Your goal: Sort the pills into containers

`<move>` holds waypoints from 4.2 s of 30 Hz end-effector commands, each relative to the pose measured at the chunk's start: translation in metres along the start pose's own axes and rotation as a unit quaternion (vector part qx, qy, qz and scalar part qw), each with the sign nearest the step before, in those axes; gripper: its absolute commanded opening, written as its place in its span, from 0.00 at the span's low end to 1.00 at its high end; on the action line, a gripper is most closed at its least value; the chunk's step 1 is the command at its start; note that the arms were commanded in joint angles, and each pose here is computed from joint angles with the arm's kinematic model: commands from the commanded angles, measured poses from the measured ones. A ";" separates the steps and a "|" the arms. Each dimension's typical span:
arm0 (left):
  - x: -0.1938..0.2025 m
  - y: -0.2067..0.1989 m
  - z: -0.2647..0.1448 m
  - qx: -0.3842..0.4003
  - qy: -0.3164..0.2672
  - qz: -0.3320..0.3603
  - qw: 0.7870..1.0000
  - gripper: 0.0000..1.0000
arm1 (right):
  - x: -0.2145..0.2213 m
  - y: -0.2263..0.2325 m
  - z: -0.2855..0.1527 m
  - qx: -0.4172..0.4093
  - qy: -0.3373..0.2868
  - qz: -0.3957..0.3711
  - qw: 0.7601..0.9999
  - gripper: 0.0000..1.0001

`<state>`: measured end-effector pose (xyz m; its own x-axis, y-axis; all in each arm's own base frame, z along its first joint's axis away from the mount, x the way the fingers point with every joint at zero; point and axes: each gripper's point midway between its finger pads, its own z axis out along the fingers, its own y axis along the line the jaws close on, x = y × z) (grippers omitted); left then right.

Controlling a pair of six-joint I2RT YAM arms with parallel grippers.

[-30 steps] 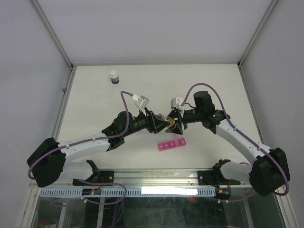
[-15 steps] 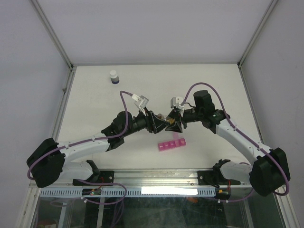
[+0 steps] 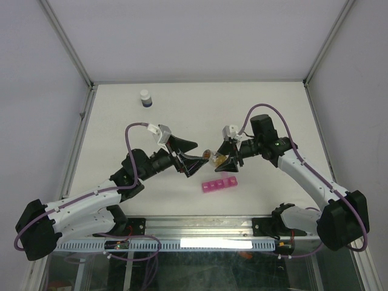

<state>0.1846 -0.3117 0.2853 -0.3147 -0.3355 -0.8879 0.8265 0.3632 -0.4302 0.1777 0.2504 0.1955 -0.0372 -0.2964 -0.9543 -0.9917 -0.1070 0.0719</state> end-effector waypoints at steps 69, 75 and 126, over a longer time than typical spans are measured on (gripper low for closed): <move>0.010 -0.001 0.035 0.007 0.017 -0.073 0.997 0.00 | -0.021 -0.010 0.016 0.010 -0.018 0.028 0.999 0.47; 0.008 -0.001 0.034 0.008 0.015 -0.072 0.997 0.00 | -0.024 -0.008 0.015 0.001 -0.018 0.027 0.999 0.00; -0.002 -0.008 0.029 0.020 -0.009 -0.074 0.997 0.00 | -0.036 0.001 0.010 -0.023 -0.047 0.041 0.998 0.06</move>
<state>0.1987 -0.3397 0.2658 -0.4703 -0.3400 -0.8144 0.7496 0.3332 -0.5720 0.1805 0.2675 0.2066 -0.1843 -0.2597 -0.9479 -0.9734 -0.0855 0.2126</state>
